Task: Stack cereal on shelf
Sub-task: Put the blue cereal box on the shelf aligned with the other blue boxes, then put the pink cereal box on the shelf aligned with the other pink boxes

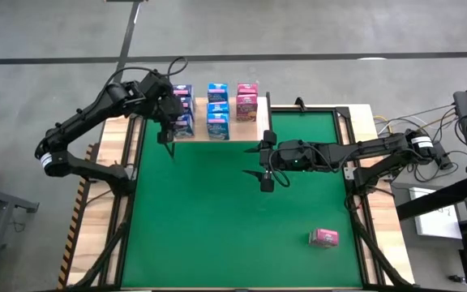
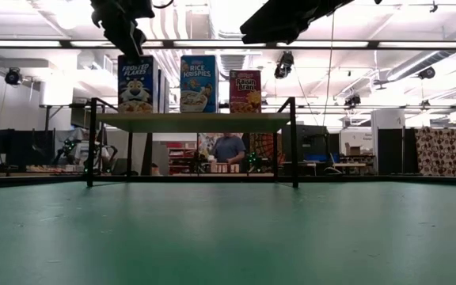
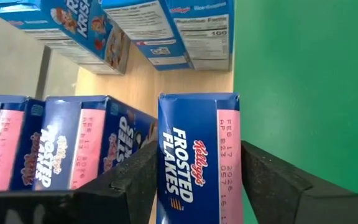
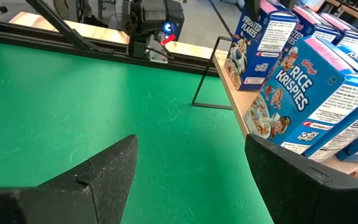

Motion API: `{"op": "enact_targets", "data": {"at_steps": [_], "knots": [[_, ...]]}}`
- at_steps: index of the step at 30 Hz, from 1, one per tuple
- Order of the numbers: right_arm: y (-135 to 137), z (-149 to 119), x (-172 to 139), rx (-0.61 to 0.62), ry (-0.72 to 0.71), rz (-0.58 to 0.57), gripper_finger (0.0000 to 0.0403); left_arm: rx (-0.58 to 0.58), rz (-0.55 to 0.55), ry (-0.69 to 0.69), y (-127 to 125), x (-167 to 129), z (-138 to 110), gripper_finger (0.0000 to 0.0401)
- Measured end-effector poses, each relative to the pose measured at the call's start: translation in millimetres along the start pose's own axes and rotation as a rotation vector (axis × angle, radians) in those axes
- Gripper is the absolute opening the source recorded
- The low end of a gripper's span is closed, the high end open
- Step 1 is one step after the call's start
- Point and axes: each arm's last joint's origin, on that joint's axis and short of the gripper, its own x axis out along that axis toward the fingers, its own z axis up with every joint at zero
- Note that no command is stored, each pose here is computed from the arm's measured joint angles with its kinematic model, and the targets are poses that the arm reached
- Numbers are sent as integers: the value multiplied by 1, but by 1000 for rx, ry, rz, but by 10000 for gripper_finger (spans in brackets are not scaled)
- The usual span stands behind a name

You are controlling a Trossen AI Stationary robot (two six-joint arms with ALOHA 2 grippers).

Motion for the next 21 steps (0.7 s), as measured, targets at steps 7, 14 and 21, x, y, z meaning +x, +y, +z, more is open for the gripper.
{"op": "enact_targets", "data": {"at_steps": [7,14,21], "knots": [[0,0,0,0,0,0,286,-11,34,0,2,-4,2,204],[0,0,0,7,0,0,286,-44,42,-21,2,-22,7,212],[0,0,0,53,1,-1,286,-157,37,-67,-7,-46,12,213]]}}
